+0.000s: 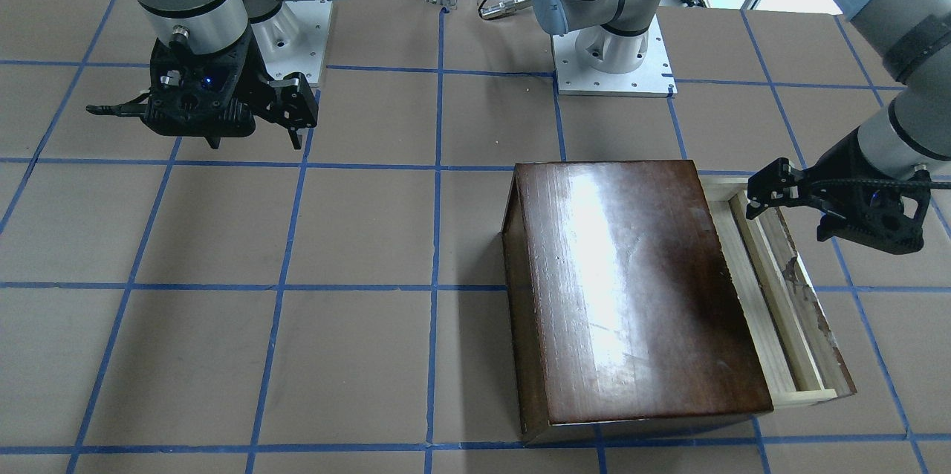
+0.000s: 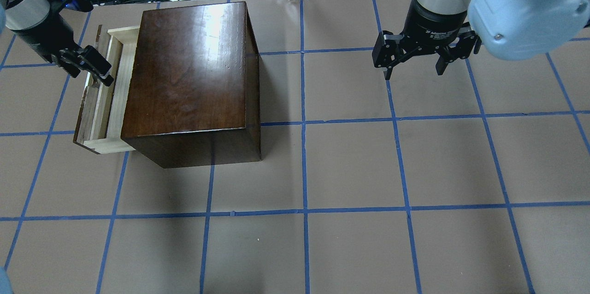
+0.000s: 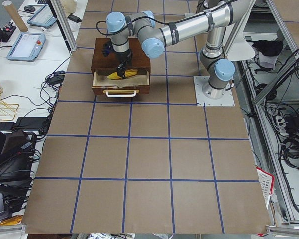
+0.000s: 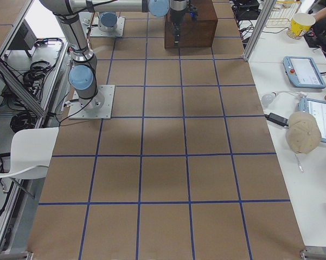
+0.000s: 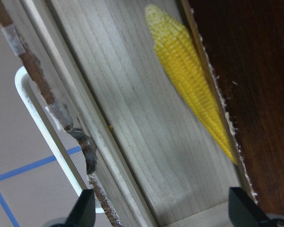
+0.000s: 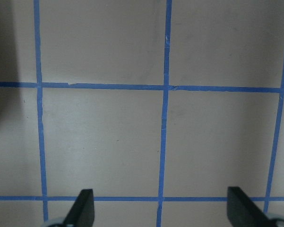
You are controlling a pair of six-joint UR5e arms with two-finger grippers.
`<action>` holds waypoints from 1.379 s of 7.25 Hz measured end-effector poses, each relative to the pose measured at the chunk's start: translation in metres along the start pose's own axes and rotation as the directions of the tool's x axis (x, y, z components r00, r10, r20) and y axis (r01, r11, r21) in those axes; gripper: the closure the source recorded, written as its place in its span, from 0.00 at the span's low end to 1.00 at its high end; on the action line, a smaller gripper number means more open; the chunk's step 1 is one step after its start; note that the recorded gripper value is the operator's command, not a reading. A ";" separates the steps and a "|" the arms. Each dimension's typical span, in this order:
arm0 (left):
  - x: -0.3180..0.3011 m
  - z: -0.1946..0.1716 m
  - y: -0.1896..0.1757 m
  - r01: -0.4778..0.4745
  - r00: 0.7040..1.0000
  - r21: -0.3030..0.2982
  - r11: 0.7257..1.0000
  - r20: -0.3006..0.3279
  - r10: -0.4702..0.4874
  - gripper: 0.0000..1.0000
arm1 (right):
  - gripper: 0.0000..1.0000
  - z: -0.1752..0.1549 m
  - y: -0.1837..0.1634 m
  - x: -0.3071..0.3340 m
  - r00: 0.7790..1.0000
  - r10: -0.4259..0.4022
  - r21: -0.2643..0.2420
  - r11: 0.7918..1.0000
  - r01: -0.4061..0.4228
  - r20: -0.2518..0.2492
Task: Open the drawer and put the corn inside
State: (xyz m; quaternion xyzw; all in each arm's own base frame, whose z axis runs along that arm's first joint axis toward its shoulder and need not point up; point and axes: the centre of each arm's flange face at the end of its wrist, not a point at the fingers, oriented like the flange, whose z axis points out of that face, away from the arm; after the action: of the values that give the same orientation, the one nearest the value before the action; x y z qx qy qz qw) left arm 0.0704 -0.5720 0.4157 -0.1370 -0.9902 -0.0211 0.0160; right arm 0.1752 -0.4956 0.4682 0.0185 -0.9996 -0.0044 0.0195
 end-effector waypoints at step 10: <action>0.229 -0.067 -0.003 0.196 0.979 0.075 0.978 0.036 -0.199 0.00 | 0.00 0.000 0.000 0.000 1.000 0.000 0.000 1.000 0.000 0.000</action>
State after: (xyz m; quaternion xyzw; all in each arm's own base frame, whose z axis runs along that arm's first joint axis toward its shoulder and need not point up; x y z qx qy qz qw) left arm -0.1486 -0.5160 0.4914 -0.0378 -0.9992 0.0158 -0.0026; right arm 0.1753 -0.4956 0.4682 0.0185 -0.9996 -0.0044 0.0195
